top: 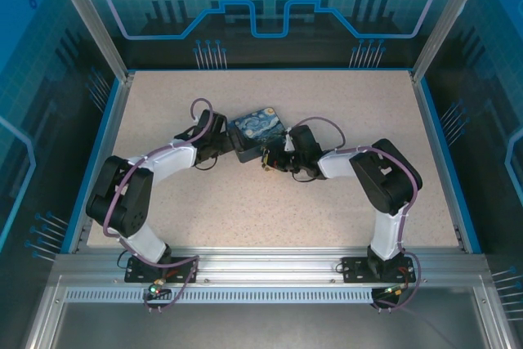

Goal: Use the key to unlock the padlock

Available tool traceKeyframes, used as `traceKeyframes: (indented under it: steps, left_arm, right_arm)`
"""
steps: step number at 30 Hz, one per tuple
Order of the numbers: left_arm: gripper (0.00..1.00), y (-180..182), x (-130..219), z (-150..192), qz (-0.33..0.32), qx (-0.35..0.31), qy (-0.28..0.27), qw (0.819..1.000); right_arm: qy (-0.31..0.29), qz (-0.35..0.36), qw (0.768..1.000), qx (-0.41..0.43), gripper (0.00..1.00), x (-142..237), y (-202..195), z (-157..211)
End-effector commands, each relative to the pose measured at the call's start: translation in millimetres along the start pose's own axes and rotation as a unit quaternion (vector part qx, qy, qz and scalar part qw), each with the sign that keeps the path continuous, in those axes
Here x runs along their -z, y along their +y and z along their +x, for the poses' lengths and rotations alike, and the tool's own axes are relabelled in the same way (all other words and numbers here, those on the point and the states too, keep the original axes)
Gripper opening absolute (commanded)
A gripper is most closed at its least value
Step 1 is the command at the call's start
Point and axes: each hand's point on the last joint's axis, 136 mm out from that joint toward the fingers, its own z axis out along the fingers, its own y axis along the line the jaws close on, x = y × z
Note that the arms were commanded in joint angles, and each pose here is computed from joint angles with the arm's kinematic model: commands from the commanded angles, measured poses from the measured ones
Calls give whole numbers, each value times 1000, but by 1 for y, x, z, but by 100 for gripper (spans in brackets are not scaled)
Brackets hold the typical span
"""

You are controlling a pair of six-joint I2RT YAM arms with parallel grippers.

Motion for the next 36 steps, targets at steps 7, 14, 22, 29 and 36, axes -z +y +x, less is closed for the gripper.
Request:
traceKeyframes:
  steps: [7,14,22,29,36]
  left_arm:
    - [99,14,-8,22,-25,-2,19,1000]
    - [99,15,-9,25,-25,-1,22,999]
    - [99,16,-11,27,-26,-4,26,999]
    - [98,16,-12,29,-25,-7,31,999]
    - [96,16,-11,29,-26,-13,34,999]
  right_arm:
    - [-20,-22,993,-115,0,4,-12,-2]
    - [-34,-43,986,-155,0,0,-13,-9]
    - [-49,-45,982,-177,0,0,-16,-17]
    - [-66,-27,979,-191,0,2,-26,-26]
    - [-66,5,982,-177,0,0,-30,-33]
